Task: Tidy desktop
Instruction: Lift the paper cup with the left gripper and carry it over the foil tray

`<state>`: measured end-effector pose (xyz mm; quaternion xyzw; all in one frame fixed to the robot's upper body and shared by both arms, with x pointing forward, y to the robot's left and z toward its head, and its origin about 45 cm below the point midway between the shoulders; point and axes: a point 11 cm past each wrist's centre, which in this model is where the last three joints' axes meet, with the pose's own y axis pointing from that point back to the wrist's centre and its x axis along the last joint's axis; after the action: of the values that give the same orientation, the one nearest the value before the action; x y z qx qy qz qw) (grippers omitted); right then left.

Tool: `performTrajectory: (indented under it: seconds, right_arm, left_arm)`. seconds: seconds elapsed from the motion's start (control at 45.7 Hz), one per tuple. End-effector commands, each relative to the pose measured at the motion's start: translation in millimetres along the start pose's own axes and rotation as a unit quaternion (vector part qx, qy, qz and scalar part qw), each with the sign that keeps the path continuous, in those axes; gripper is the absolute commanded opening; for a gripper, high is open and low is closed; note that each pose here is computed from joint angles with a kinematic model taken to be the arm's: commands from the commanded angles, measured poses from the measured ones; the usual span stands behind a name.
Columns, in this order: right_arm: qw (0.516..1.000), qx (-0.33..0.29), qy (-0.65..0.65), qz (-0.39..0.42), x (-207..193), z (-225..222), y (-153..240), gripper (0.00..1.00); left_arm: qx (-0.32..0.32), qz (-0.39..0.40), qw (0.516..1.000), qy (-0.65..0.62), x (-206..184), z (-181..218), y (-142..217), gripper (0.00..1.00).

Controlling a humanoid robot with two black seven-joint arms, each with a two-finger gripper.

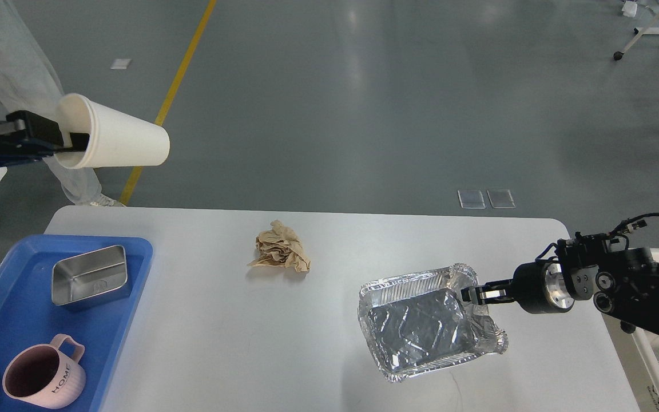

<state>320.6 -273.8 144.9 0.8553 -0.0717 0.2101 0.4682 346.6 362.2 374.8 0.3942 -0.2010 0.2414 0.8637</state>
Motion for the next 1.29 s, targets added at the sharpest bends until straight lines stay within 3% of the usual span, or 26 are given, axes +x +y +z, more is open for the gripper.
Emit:
performTrajectory:
  seconds: [0.0, 0.175, 0.416, 1.051, 1.27]
  right_arm:
    - [1.000, 0.000, -0.001, -0.003, -2, 0, -2, 0.00]
    - [1.000, 0.000, -0.002, -0.003, -3, 1, -2, 0.00]
    - [1.000, -0.004, -0.003, -0.003, -2, 3, -8, 0.00]
    - [1.000, -0.002, 0.002, -0.012, -2, -1, -22, 0.00]
    - [1.000, 0.001, 0.009, -0.013, 1, -6, -24, 0.00]
  left_arm:
    - [0.005, -0.030, 0.999, 0.016, -21, -15, -52, 0.08]
    - [-0.012, -0.057, 0.998, 0.021, -46, -7, -113, 0.08]
    - [-0.033, -0.128, 0.991, -0.027, -67, 41, -180, 0.08]
    - [-0.054, -0.205, 0.956, -0.205, -82, 157, -225, 0.08]
    - [-0.059, -0.236, 0.936, -0.256, -104, 192, -244, 0.08]
